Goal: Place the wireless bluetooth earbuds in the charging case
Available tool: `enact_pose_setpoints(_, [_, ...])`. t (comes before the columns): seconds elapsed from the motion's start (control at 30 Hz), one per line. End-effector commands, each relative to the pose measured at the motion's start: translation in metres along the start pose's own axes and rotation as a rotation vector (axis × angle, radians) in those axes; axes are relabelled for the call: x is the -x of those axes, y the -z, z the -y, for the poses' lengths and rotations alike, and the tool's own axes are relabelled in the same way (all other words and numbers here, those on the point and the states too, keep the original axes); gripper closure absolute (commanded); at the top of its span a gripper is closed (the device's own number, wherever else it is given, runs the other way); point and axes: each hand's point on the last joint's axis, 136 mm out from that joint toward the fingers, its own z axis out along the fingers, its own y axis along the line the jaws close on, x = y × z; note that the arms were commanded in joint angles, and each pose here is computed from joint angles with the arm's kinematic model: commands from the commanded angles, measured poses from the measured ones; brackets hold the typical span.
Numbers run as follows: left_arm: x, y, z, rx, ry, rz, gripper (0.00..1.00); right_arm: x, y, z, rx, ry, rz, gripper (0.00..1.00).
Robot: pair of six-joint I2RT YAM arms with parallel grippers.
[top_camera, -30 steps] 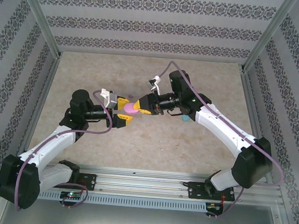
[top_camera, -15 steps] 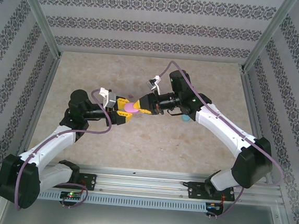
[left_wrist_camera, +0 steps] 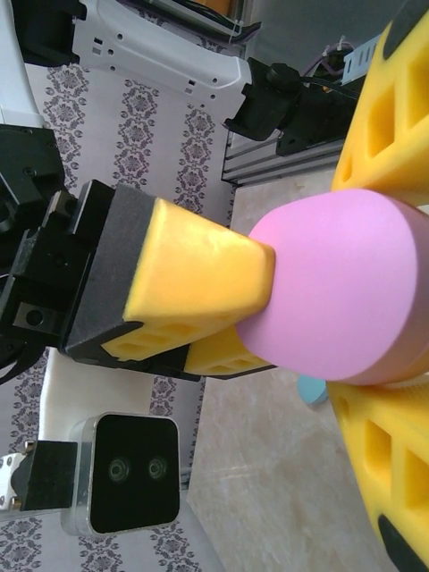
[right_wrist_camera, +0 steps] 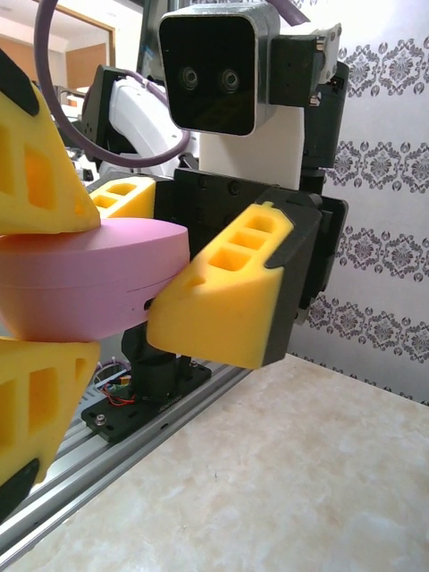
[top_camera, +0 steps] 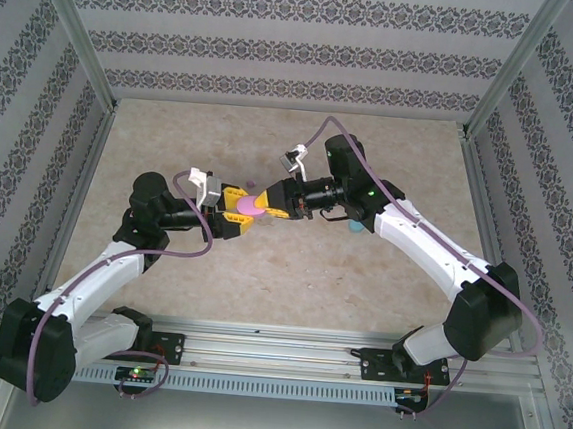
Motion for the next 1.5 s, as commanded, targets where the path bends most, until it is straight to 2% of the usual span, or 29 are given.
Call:
enact_pose_setpoints(0.0, [0.007, 0.0, 0.008, -0.021, -0.045, 0.013, 0.58, -0.006, 0.002, -0.013, 0.036, 0.036, -0.015, 0.87])
enact_pose_setpoints(0.13, [0.006, 0.0, 0.008, -0.02, -0.041, 0.009, 0.58, -0.006, 0.002, -0.014, 0.037, 0.037, -0.014, 0.88])
enact_pose_setpoints(0.43, [0.007, 0.0, 0.009, -0.027, -0.039, 0.005, 0.77, -0.006, 0.002, -0.018, 0.043, 0.043, -0.009, 0.85])
enact_pose_setpoints(0.5, [0.008, 0.0, 0.009, -0.027, -0.035, 0.003, 0.81, -0.006, 0.002, -0.017, 0.037, 0.052, -0.011, 0.8])
enact_pose_setpoints(0.57, [0.01, 0.0, 0.01, -0.028, -0.029, 0.003, 0.83, -0.006, 0.003, -0.017, 0.022, 0.073, -0.004, 0.67])
enact_pose_setpoints(0.63, [0.012, 0.0, 0.01, -0.031, -0.016, 0.001, 0.85, -0.003, 0.008, -0.017, -0.019, 0.123, 0.03, 0.61])
enact_pose_setpoints(0.73, [0.016, 0.002, 0.011, -0.036, 0.009, -0.002, 0.87, 0.002, 0.024, -0.024, -0.102, 0.255, 0.123, 0.43])
enact_pose_setpoints(0.87, [0.022, 0.005, 0.018, -0.077, 0.058, -0.012, 0.86, 0.003, 0.045, -0.034, -0.237, 0.456, 0.226, 0.34])
enact_pose_setpoints(1.0, [0.026, 0.009, 0.029, -0.126, 0.098, -0.025, 0.87, -0.011, 0.047, -0.038, -0.34, 0.638, 0.226, 0.3])
enact_pose_setpoints(1.17, [0.029, 0.012, 0.04, -0.168, 0.136, -0.031, 0.86, -0.027, 0.032, -0.047, -0.338, 0.782, 0.172, 0.27])
enact_pose_setpoints(1.3, [0.032, 0.013, 0.044, -0.184, 0.15, -0.032, 0.87, -0.036, 0.018, -0.049, -0.328, 0.855, 0.122, 0.26])
enact_pose_setpoints(1.47, [0.036, 0.014, 0.048, -0.201, 0.159, -0.033, 0.87, -0.034, 0.01, -0.044, -0.346, 0.862, 0.096, 0.28])
